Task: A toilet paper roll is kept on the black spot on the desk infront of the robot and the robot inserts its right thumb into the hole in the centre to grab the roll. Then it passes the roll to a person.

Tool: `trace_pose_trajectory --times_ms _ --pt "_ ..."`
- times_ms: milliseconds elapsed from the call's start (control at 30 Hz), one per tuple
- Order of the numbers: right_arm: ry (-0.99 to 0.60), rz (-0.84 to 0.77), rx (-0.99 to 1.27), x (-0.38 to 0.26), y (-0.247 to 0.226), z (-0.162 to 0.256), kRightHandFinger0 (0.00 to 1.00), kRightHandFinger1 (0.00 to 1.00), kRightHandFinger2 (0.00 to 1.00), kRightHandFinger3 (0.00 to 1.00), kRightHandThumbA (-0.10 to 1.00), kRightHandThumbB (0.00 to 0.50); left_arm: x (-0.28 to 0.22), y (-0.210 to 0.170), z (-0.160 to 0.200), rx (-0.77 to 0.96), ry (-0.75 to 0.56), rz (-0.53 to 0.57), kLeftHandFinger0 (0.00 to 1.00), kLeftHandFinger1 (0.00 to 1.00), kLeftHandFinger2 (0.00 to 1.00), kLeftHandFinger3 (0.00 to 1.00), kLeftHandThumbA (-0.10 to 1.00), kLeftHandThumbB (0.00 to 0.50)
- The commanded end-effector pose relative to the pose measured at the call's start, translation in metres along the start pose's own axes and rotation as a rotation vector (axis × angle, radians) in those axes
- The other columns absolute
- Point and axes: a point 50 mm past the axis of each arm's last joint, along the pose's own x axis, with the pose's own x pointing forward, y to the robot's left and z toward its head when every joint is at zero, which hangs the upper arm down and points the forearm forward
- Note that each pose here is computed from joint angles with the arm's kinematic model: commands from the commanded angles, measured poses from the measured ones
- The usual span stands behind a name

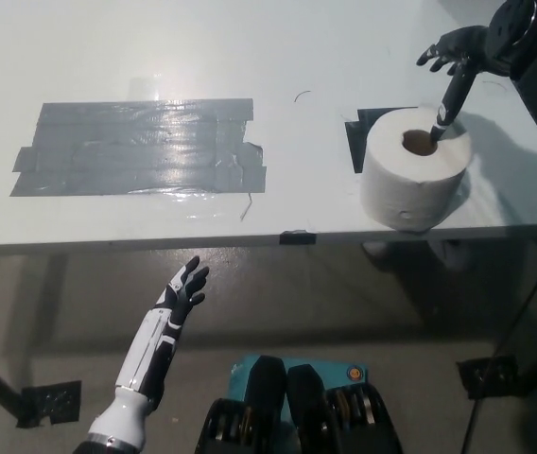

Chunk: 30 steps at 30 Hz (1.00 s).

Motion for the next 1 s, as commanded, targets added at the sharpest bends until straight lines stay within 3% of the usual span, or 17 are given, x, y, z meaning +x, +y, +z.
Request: trace_pose_trajectory --times_ms 0,367,967 --pt "-0.029 -0.056 -0.032 -0.01 -0.015 0.018 1.0 1.0 1.0 1.0 1.0 0.427 0.005 0.002 0.01 0.024 -0.046 -0.011 1.0 1.0 1.0 1.0 1.0 0.223" --pt "-0.044 -0.064 -0.067 -0.016 -0.022 0.031 1.0 1.0 1.0 1.0 1.0 0.439 0.01 0.003 0.013 0.023 -0.053 -0.013 1.0 1.0 1.0 1.0 1.0 0.244" --pt "-0.06 -0.059 -0.055 -0.024 -0.033 0.03 1.0 1.0 1.0 1.0 1.0 0.396 0.012 0.003 0.014 0.027 -0.057 -0.015 1.0 1.0 1.0 1.0 1.0 0.25"
